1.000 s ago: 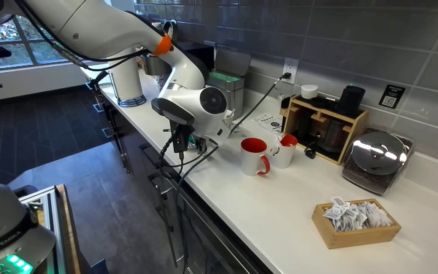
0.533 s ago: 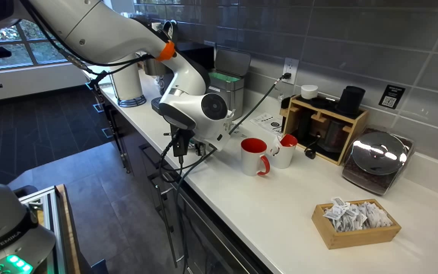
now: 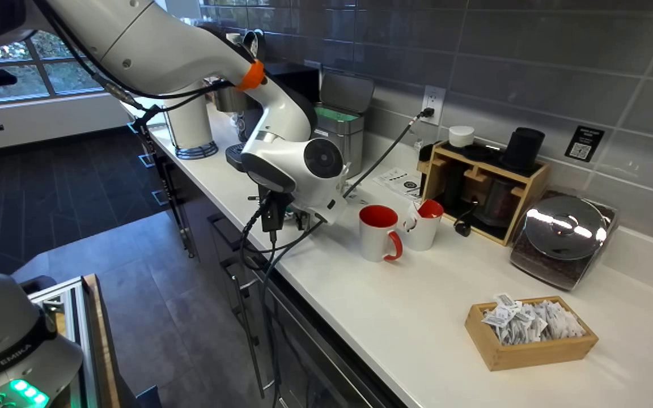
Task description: Put the metal spoon inside the cup
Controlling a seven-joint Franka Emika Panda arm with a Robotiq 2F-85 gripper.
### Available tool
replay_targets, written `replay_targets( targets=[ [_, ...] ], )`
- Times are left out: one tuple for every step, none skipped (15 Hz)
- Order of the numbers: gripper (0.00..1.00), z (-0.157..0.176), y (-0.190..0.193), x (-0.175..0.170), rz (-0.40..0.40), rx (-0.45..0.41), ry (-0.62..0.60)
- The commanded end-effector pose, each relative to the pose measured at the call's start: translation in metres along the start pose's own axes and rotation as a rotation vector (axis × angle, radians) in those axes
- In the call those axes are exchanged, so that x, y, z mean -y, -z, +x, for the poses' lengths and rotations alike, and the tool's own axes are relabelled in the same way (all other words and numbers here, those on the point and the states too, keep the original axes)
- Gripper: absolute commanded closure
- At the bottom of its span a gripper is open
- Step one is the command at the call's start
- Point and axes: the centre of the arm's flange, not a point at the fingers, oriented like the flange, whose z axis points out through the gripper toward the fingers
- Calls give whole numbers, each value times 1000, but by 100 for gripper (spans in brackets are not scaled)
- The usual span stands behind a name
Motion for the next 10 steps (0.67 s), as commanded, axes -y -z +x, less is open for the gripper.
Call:
replay_targets(
  targets=[
    [96, -6, 11, 6, -7, -21, 16],
    [97, -8, 15, 10, -6, -28, 29],
    [97, -11, 21, 16, -2, -36, 48],
    [97, -14, 28, 22, 4, -43, 67],
    [97, -17, 34, 28, 9, -48, 86],
    [99, -20, 42, 35, 23, -53, 110],
    [98, -23, 47, 40, 32, -58, 134],
    [100, -25, 53, 46, 49, -56, 160],
    [99, -27, 57, 50, 65, -52, 185],
    [100, -30, 63, 56, 90, -38, 208]
  ],
)
